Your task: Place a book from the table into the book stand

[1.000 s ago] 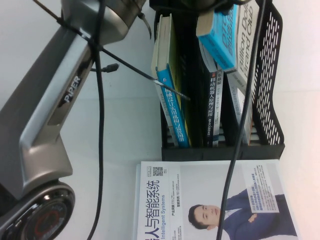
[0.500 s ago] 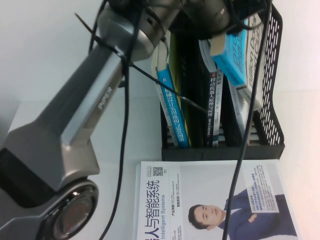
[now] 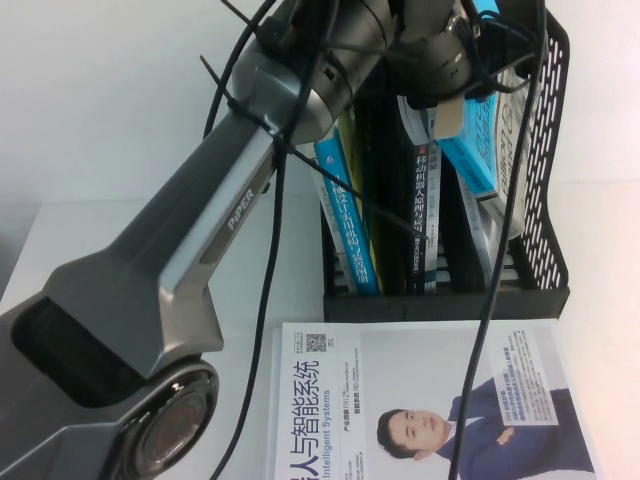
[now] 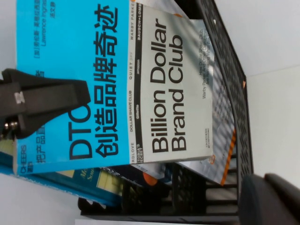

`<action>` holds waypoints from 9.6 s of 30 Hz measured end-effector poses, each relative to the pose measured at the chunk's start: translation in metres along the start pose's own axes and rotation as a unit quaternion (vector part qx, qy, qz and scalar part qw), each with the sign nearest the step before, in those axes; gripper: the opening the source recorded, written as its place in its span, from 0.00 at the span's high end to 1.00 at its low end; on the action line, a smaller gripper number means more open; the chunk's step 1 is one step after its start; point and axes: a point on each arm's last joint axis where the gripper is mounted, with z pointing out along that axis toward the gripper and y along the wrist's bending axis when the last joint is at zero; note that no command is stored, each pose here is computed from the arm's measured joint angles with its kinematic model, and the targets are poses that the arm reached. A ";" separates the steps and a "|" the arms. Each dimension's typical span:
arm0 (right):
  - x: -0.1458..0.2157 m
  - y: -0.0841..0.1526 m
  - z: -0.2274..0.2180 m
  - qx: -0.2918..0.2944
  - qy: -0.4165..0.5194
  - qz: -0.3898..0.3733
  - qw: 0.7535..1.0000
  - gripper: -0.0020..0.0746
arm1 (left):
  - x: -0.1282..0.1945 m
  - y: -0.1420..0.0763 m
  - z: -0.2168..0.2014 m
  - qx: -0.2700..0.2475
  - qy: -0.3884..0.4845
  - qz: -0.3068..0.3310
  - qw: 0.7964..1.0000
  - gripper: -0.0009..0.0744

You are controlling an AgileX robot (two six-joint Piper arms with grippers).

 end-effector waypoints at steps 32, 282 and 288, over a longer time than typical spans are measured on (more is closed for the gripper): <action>0.011 -0.019 0.025 0.003 0.036 0.040 0.999 0.98 | 0.045 -0.052 -0.021 0.009 0.034 0.108 0.993 0.75; 0.206 -0.004 -0.077 0.072 -0.062 -0.137 0.986 0.98 | 0.342 0.303 -0.206 -0.171 -0.281 0.089 0.940 0.99; 0.206 -0.004 -0.077 0.072 -0.062 -0.137 0.986 0.98 | 0.342 0.303 -0.206 -0.169 -0.281 0.087 0.941 0.99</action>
